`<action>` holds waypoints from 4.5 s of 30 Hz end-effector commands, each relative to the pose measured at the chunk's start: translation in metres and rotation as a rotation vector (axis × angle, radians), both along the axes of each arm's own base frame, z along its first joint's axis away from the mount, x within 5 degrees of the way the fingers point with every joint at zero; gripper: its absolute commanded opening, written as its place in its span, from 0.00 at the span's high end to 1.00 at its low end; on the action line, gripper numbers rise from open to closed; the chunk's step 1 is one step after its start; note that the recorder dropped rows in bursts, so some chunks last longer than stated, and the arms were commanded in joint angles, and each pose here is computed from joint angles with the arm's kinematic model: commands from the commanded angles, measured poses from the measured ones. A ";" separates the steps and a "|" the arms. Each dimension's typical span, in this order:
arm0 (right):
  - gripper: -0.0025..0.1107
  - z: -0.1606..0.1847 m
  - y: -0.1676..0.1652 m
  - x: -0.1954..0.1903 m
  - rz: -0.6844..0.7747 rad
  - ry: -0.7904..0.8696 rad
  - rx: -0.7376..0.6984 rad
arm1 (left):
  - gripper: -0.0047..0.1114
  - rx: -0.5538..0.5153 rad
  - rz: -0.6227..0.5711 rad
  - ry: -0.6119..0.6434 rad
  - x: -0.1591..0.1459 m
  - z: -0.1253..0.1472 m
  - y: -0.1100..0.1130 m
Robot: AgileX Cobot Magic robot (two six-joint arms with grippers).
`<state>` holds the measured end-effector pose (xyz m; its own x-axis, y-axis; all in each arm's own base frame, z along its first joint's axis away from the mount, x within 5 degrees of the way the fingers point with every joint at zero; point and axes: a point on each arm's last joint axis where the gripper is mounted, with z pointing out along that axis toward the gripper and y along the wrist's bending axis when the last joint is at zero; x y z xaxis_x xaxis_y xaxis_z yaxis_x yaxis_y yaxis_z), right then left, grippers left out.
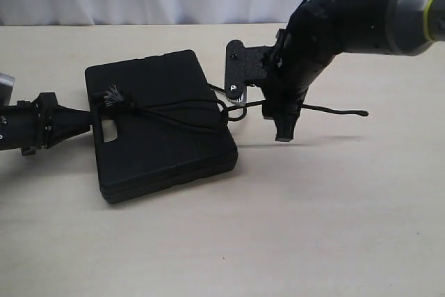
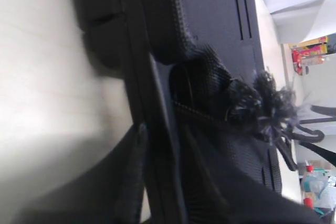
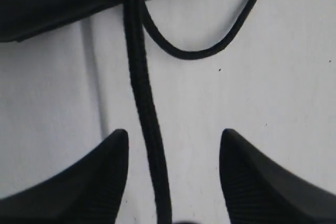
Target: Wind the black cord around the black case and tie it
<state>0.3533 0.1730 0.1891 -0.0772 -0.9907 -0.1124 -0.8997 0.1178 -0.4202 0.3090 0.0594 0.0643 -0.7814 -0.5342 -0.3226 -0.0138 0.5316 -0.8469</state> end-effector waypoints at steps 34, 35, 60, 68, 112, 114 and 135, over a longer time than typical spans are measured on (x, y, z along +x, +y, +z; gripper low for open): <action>0.94 -0.008 0.008 0.010 -0.011 -0.069 0.067 | 0.65 0.190 0.118 0.149 0.021 -0.019 -0.048; 0.94 -0.008 0.008 0.010 -0.010 -0.070 0.065 | 0.68 0.189 0.121 0.149 0.021 -0.019 -0.048; 0.94 -0.004 -0.127 0.027 -0.556 -0.063 -0.020 | 0.96 0.165 0.120 -0.062 0.016 0.062 -0.011; 0.94 -0.027 -0.179 0.021 -0.805 0.018 0.115 | 0.96 0.315 0.136 0.036 0.013 0.047 -0.001; 0.81 -0.039 0.058 0.039 -0.209 -0.086 0.047 | 0.96 0.322 0.167 0.122 0.012 0.022 0.002; 0.94 -0.039 0.058 0.038 -0.212 -0.085 0.046 | 0.96 0.320 0.172 0.122 0.012 0.022 0.002; 0.94 -0.008 -0.027 0.052 -0.599 -0.028 0.111 | 0.96 0.336 0.224 0.132 0.014 0.022 0.007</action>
